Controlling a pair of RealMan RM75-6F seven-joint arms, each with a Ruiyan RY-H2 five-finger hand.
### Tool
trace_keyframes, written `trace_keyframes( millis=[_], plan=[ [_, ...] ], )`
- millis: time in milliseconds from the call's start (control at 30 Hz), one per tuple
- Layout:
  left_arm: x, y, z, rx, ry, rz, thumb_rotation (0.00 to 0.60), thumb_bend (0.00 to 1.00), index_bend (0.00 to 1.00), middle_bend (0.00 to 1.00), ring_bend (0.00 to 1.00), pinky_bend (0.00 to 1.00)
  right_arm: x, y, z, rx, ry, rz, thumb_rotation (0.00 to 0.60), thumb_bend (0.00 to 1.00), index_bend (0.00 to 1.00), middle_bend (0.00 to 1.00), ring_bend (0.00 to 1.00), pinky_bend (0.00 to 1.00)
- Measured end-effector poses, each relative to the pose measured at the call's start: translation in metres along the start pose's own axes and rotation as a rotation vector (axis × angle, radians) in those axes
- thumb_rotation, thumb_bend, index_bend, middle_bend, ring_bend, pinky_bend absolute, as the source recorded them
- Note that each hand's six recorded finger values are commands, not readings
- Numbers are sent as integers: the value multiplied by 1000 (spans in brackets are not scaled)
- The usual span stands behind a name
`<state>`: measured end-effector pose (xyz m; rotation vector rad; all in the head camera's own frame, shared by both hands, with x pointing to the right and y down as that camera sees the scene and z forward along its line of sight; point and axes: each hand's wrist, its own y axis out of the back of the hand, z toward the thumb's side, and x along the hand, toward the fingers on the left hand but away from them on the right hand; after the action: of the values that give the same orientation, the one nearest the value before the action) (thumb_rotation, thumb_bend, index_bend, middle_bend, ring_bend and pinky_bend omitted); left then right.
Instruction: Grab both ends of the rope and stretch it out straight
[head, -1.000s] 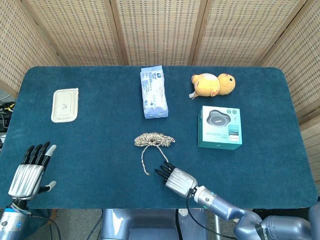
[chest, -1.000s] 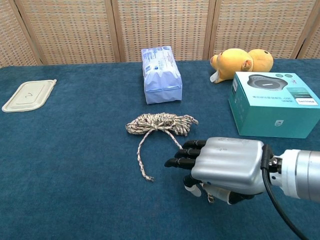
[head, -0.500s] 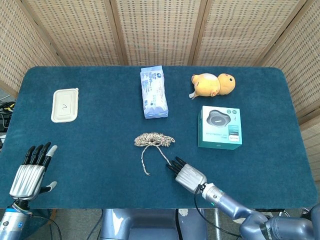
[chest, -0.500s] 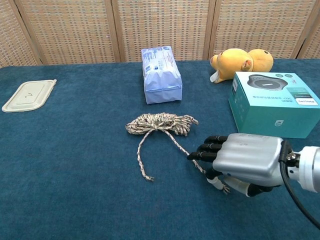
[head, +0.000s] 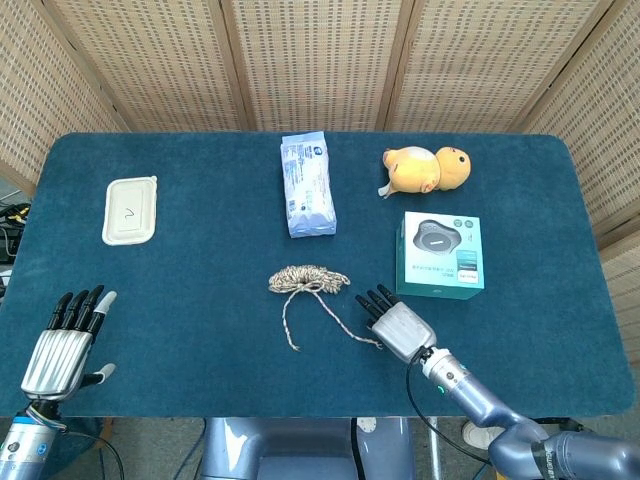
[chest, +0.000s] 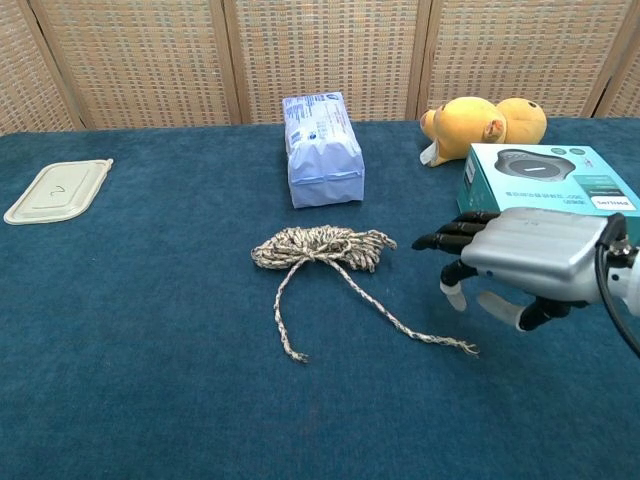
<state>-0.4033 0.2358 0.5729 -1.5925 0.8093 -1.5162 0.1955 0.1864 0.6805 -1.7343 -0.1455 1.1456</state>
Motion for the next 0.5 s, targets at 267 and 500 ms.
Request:
trace_keyframes(
  millis=[267,500],
  plan=[
    [-1,1,-1,-4,-1,3,600,0,0,0,0,0,0,1,0,-246,-83,21,600,248,431,0,0,0],
    [0,0,-1,-3,-4,-3,600,0,0,0,0,0,-9,-10,12,-362,-124,55,600,280,448,0,0,0]
  ],
)
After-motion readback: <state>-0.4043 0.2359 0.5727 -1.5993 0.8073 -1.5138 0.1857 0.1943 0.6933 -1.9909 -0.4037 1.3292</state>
